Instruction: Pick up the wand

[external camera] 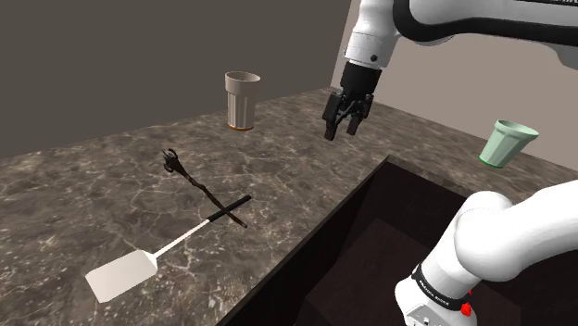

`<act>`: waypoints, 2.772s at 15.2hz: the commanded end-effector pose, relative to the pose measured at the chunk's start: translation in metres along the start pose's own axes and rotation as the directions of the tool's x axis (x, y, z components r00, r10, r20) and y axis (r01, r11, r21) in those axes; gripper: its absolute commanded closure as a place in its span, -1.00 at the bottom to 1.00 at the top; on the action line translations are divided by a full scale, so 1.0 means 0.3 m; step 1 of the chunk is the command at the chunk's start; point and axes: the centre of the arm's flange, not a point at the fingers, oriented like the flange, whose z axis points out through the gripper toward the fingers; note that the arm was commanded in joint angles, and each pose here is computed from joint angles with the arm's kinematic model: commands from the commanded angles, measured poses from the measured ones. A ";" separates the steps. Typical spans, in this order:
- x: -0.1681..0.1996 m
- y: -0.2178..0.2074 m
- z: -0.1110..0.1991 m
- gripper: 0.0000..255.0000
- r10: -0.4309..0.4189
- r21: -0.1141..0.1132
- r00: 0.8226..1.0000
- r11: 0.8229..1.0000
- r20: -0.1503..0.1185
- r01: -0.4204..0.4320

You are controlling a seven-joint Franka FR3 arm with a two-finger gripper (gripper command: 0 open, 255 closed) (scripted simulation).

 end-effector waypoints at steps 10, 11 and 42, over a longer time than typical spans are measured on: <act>0.192 -0.450 0.128 -1.00 -0.065 -0.032 0.998 0.997 0.008 0.065; 0.208 -0.491 0.140 -1.00 -0.070 -0.035 0.997 0.997 0.008 0.071; 0.391 -0.991 0.443 1.00 -0.143 -0.071 0.990 0.987 0.020 0.144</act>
